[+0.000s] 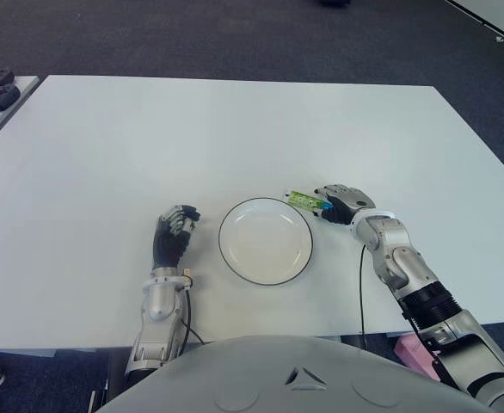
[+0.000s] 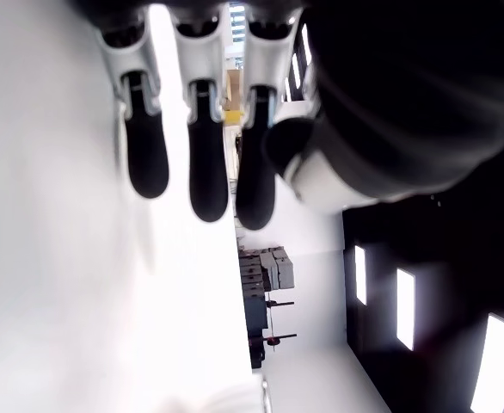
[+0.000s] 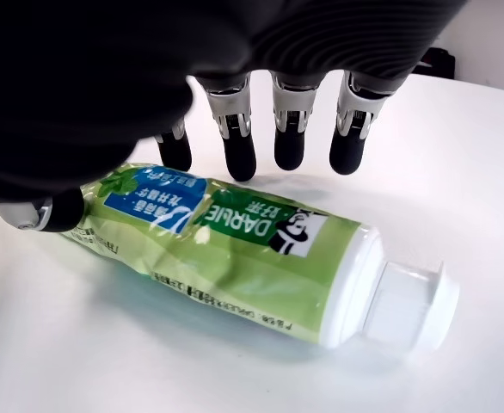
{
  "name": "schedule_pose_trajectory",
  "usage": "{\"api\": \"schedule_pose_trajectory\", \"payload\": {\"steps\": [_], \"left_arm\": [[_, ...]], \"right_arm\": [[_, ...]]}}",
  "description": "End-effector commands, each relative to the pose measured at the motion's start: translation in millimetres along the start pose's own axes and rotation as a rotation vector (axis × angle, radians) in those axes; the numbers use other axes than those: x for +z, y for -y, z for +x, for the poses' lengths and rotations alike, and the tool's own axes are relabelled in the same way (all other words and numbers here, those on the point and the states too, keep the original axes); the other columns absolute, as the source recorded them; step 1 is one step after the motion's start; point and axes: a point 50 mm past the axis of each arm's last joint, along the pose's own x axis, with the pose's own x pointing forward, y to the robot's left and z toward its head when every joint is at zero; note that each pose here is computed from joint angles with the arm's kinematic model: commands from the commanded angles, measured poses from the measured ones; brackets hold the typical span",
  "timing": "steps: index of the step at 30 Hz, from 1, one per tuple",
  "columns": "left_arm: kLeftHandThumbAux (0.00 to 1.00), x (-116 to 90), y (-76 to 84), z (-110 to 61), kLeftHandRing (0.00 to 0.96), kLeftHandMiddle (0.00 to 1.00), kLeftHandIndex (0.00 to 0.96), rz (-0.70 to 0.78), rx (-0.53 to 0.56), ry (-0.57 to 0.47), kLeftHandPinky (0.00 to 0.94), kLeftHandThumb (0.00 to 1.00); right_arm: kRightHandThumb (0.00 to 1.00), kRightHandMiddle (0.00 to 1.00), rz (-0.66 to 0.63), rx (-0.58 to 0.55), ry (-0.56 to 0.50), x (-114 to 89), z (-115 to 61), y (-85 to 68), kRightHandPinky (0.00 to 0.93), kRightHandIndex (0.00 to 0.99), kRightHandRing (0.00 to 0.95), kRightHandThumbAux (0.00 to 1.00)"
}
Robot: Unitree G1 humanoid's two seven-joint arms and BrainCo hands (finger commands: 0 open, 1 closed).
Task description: Put the toothpaste on the table into the plate.
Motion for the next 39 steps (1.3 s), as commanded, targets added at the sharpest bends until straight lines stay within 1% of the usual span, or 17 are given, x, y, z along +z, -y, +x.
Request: {"api": "schedule_pose_trajectory", "payload": {"steps": [1, 14, 21, 23, 30, 34, 39], "left_arm": [[0.723, -7, -2.5, -3.7, 0.448, 0.466, 0.425, 0.006, 0.008, -0.04, 0.439, 0.711], [0.723, -7, -5.0, -4.8, 0.448, 0.466, 0.425, 0.011, 0.017, -0.043, 0.444, 0.711], [0.722, -7, -5.4, -4.9, 0.45, 0.464, 0.425, 0.003, 0.011, -0.037, 0.453, 0.71], [0.722, -7, -5.6, -4.9, 0.451, 0.464, 0.425, 0.003, 0.011, -0.037, 0.454, 0.71], [0.722, -8, -6.9, -4.8, 0.454, 0.464, 0.425, 0.001, 0.008, -0.035, 0.459, 0.709], [0.722, -8, -7.5, -4.6, 0.456, 0.465, 0.425, -0.001, 0.009, -0.032, 0.466, 0.708], [0.722, -8, -8.6, -4.6, 0.461, 0.468, 0.425, -0.003, 0.014, -0.027, 0.475, 0.707]], "right_arm": [[0.57, 0.0, -0.011, 0.085, -0.035, 6, 10.1, -24.3, 0.0, 0.0, 0.0, 0.194], [0.567, 0.0, -0.062, 0.099, -0.099, 13, 20.3, -40.8, 0.0, 0.0, 0.0, 0.199], [0.563, 0.0, -0.138, 0.12, -0.101, 21, 23.2, -60.7, 0.0, 0.0, 0.0, 0.193], [0.564, 0.0, -0.153, 0.124, -0.1, 22, 23.6, -64.4, 0.0, 0.0, 0.0, 0.194], [0.561, 0.0, -0.199, 0.133, -0.099, 23, 25.7, -73.1, 0.0, 0.0, 0.0, 0.207], [0.556, 0.0, -0.241, 0.147, -0.11, 21, 30.4, -82.5, 0.0, 0.0, 0.0, 0.213], [0.547, 0.0, -0.285, 0.158, -0.112, 21, 33.0, -87.5, 0.0, 0.0, 0.0, 0.211]]}}
